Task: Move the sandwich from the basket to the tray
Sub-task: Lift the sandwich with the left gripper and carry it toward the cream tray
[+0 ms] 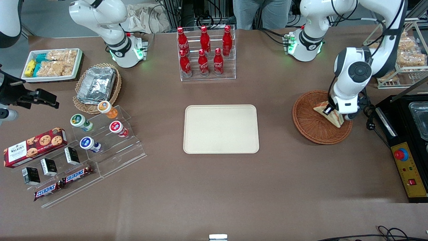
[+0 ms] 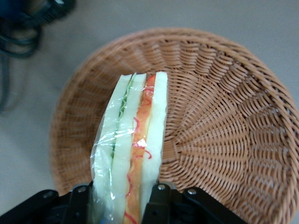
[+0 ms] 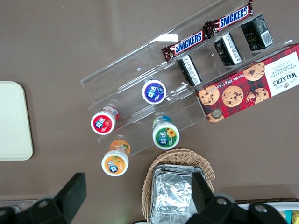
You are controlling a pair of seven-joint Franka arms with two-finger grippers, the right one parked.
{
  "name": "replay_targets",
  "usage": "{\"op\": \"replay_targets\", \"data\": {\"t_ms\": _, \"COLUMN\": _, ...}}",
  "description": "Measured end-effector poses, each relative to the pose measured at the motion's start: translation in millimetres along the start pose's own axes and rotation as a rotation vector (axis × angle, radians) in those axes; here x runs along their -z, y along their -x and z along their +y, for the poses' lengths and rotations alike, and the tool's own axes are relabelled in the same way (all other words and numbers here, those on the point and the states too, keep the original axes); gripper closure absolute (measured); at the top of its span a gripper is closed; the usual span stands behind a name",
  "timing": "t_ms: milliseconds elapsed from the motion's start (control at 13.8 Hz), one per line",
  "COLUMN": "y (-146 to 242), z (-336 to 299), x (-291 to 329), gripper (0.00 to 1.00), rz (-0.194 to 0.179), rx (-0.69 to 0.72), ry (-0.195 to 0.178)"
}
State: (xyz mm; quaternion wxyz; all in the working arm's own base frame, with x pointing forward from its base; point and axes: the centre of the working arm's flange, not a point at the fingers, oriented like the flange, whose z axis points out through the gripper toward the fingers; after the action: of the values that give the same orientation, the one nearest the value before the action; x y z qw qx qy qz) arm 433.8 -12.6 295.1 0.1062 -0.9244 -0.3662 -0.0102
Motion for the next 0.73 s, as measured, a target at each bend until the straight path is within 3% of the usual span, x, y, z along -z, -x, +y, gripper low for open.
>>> {"op": "replay_targets", "data": {"t_ms": 218, "y": 4, "z": -8, "x": 54, "gripper": 0.75, "rz": -0.015, "rx": -0.062, "ry": -0.011}}
{"op": "replay_targets", "data": {"t_ms": 435, "y": 0, "z": -14, "x": 98, "gripper": 0.75, "rz": -0.054, "rx": -0.131, "ry": 0.001}}
{"op": "replay_targets", "data": {"t_ms": 726, "y": -2, "z": 6, "x": 184, "gripper": 0.75, "rz": -0.126, "rx": -0.236, "ry": 0.081}}
